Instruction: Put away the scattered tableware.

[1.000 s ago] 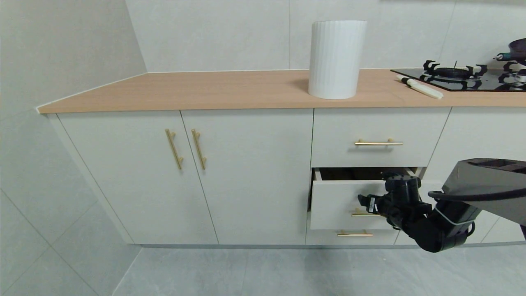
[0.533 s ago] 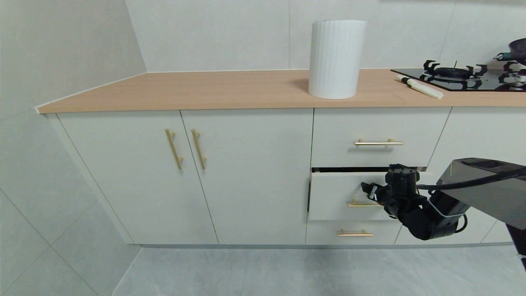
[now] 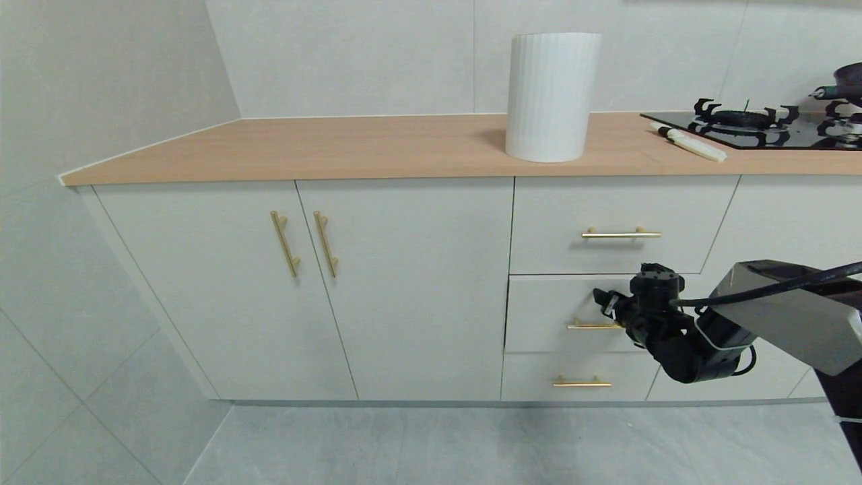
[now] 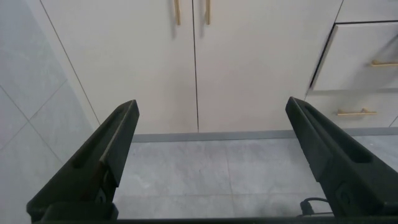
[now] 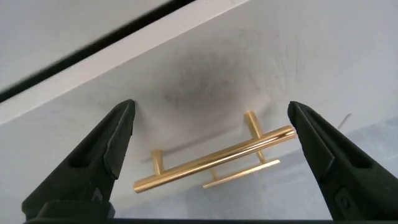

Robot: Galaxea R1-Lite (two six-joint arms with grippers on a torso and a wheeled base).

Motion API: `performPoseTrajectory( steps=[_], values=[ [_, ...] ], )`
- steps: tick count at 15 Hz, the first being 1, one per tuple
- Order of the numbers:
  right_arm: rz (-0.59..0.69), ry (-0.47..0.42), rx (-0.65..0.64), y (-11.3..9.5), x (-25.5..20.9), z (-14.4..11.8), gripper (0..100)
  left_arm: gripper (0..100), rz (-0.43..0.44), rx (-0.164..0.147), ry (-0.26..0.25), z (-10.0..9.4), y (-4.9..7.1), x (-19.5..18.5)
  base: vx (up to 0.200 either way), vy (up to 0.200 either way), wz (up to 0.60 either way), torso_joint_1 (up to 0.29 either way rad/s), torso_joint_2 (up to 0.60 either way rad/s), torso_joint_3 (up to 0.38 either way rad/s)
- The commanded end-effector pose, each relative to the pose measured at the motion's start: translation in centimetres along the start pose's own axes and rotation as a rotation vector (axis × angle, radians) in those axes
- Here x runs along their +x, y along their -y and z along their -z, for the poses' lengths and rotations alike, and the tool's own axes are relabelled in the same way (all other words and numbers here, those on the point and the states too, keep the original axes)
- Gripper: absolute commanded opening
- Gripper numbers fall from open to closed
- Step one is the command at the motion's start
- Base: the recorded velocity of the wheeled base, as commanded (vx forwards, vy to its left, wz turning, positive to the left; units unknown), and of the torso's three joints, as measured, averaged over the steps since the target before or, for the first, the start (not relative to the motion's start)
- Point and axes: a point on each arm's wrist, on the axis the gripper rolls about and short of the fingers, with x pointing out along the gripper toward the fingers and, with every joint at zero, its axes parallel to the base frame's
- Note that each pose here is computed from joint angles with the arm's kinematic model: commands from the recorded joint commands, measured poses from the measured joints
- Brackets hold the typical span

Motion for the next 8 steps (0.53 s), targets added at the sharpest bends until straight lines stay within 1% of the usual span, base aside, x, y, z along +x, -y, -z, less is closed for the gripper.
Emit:
performPoseTrajectory(
  steps=[1,8],
  values=[
    [0.016,0.009,0.008,0.66,0.92,-0.03,100,100,0.0,0.0,-0.001,-0.01,0.0,0.01,0.0,0.0,0.0,0.0,0.0,0.0],
    [0.047,0.036,0.015,0.78,1.65,-0.34,100,100,0.0,0.0,-0.001,0.01,0.0,0.0,0.0,0.0,0.0,0.0,0.0,0.0]
  ],
)
